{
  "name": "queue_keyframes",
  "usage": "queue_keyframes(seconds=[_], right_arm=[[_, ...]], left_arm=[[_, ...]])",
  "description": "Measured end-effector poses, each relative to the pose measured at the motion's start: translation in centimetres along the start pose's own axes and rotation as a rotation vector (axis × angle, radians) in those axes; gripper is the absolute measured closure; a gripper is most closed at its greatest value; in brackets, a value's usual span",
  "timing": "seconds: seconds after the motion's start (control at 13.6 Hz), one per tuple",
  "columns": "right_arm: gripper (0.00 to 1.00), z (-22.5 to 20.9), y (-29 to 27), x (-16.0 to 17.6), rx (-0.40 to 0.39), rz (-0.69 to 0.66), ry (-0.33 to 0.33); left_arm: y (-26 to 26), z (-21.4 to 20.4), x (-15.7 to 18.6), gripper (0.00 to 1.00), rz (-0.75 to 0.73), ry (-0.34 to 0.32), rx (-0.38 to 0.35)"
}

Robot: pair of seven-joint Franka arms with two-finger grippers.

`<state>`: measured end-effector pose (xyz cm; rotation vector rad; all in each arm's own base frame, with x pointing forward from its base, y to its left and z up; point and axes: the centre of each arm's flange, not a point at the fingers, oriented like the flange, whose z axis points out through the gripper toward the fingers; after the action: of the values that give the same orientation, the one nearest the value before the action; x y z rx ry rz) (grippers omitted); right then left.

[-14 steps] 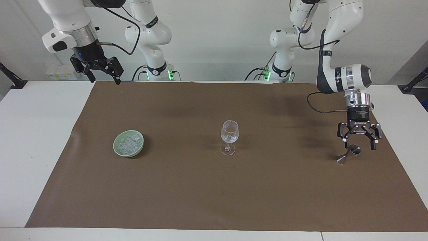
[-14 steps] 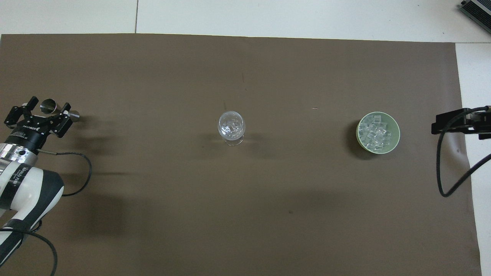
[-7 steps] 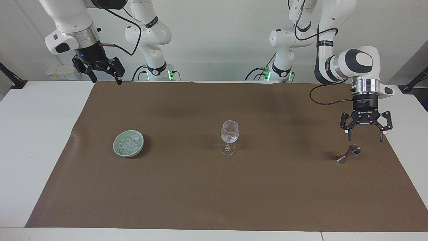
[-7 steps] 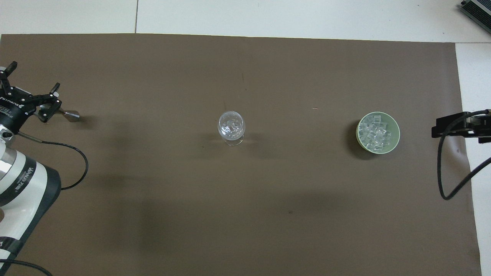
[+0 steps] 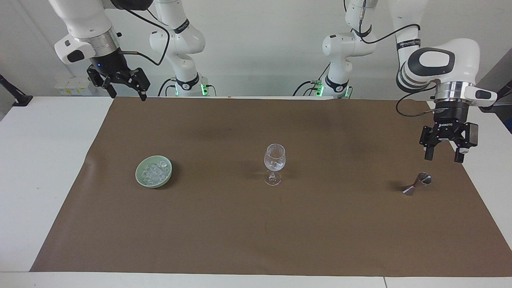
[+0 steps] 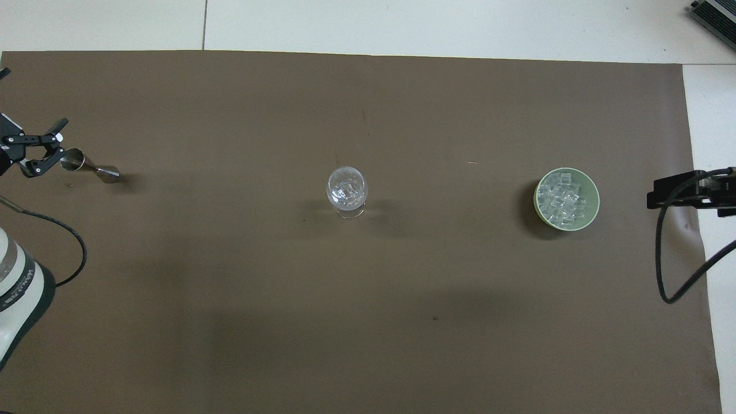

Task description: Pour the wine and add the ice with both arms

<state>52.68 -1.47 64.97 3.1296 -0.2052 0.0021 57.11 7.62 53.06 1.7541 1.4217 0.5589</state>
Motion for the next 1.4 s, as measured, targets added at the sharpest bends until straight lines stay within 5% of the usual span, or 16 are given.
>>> queue_keyframes(seconds=[0.37,0.81,1.03,1.4], right_arm=[[0.00,0.0,0.0,0.0,0.000,-0.001,0.000],[0.00,0.3,-0.1,0.0,0.000,-0.001,-0.006],[0.00,0.3,-0.1,0.0,0.000,-0.001,-0.008],[0.00,0.4,0.1,0.0,0.000,0.001,-0.008]], left_arm=[[5.4,-4.9,-0.6,0.00,0.495,-0.066,0.379],[8.5,-7.6,-6.5,0.00,0.809,-0.102,0.728],[9.0,-8.5,-9.0,0.00,0.953,-0.164,0.819],[9.3,-10.1,-9.2,0.00,0.961,-0.215,0.871]])
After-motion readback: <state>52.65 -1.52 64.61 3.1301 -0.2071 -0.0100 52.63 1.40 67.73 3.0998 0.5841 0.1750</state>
